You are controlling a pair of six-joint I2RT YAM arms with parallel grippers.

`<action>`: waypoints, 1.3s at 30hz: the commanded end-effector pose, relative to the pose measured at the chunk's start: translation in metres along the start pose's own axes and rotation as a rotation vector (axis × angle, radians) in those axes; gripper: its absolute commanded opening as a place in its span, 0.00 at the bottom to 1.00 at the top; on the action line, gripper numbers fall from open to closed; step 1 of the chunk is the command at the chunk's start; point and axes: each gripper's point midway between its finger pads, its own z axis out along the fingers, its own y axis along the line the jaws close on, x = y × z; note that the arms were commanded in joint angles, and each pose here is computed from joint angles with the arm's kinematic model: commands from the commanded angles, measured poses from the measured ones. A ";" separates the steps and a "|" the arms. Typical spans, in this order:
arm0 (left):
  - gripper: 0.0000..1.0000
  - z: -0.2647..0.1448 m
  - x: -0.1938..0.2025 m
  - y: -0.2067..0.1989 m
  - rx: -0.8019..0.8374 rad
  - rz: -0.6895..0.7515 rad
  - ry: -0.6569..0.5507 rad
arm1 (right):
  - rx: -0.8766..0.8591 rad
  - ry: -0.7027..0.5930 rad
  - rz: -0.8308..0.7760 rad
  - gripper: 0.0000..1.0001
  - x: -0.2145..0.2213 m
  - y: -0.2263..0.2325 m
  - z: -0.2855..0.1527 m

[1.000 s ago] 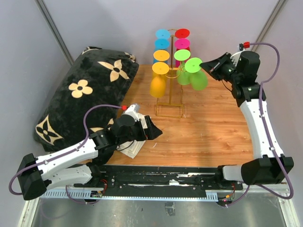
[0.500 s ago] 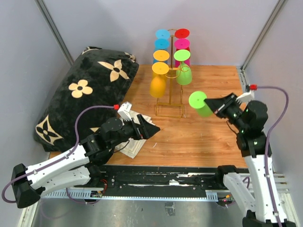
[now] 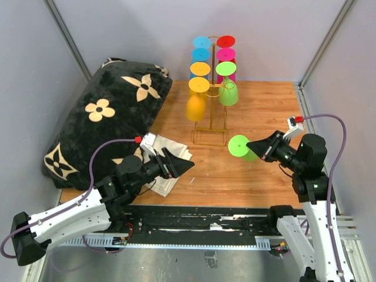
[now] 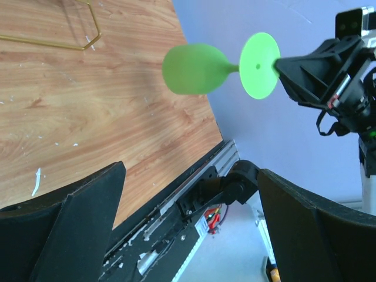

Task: Take the wine glass off the wine glass rack
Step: Place the wine glass at the center of the board.

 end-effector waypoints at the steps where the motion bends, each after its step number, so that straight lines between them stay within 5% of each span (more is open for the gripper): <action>1: 1.00 0.009 -0.016 -0.021 0.053 0.097 -0.049 | 0.084 -0.099 -0.060 0.01 -0.029 -0.019 0.014; 5: 1.00 0.011 -0.025 -0.031 -0.004 0.120 -0.014 | 0.159 -0.129 0.019 0.01 -0.035 -0.041 0.028; 10: 1.00 0.014 -0.050 -0.063 0.004 0.144 -0.044 | 0.075 0.037 0.079 0.01 -0.015 -0.022 0.031; 21: 0.94 0.050 0.001 -0.071 0.206 0.009 0.101 | -0.316 0.086 -0.074 0.01 0.015 0.032 0.010; 32: 0.90 0.044 0.031 -0.103 0.507 -0.047 0.176 | -0.449 0.093 -0.050 0.01 0.026 0.047 0.003; 39: 0.75 0.051 0.048 -0.105 0.511 -0.059 0.210 | -0.520 0.129 -0.092 0.01 0.029 0.064 -0.004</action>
